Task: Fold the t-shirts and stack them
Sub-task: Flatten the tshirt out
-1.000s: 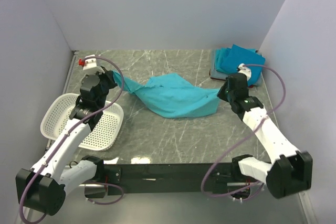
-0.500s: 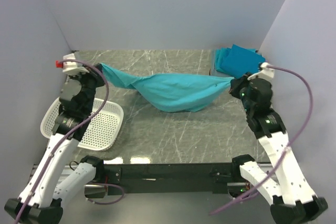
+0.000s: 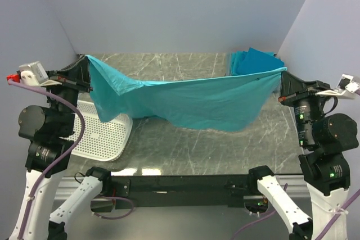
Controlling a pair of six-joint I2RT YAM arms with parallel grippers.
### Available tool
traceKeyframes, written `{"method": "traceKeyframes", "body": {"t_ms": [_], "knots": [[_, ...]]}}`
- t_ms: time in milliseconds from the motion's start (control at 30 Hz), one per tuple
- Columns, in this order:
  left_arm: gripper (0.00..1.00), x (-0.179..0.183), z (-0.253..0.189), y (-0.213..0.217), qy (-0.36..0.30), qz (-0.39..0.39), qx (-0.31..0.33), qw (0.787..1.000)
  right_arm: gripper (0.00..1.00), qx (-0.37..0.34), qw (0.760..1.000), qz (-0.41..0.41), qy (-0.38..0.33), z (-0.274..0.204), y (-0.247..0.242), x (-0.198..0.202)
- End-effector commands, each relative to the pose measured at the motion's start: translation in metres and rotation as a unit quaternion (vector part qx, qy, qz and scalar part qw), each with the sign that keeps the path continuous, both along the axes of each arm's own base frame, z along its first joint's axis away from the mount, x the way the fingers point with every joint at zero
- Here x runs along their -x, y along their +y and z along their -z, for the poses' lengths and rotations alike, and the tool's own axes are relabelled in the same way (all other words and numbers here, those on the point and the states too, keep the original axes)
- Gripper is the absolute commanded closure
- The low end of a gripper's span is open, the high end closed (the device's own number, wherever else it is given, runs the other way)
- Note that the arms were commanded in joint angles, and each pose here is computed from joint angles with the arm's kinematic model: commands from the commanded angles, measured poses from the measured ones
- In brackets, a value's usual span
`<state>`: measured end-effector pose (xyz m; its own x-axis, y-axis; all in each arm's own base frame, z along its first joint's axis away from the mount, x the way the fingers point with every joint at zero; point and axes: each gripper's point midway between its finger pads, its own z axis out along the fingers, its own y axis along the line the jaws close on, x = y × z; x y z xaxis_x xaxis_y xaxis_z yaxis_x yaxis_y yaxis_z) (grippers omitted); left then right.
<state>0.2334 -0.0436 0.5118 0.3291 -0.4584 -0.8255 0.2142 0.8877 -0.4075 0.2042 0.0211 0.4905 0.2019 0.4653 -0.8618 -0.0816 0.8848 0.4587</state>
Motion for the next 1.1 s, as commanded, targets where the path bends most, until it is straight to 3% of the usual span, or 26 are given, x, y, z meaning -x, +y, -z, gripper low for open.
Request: {"method": "traceKeyframes", "body": {"t_ms": [0,200,300,500,767,967,1067], "knots": [[0.99,0.002,-0.022,-0.013,-0.024,0.036,-0.009,0.999,1.00,0.020,1.000,-0.001,0.015,0.003,0.003,-0.015],[0.99,-0.052,-0.012,-0.038,0.006,0.058,-0.040,0.997,1.00,0.028,0.999,0.018,0.036,0.014,0.007,-0.059],[1.00,-0.097,0.010,-0.050,0.045,0.055,-0.057,0.996,1.00,0.034,0.997,0.041,0.051,0.026,0.004,-0.086],[1.00,-0.131,-0.004,-0.059,0.037,0.051,-0.068,0.996,1.00,0.051,0.994,0.070,0.065,0.023,0.000,-0.118],[0.99,-0.091,-0.055,-0.060,-0.040,0.079,-0.062,0.994,1.00,0.047,0.996,0.076,0.019,-0.020,-0.008,-0.090],[0.99,-0.025,-0.080,-0.052,-0.088,0.103,-0.057,0.989,1.00,0.038,0.998,0.051,-0.019,-0.036,-0.009,-0.042],[0.99,0.030,-0.100,-0.047,-0.132,0.126,-0.061,0.981,1.00,0.032,0.998,0.041,-0.037,-0.041,-0.010,-0.019]]}}
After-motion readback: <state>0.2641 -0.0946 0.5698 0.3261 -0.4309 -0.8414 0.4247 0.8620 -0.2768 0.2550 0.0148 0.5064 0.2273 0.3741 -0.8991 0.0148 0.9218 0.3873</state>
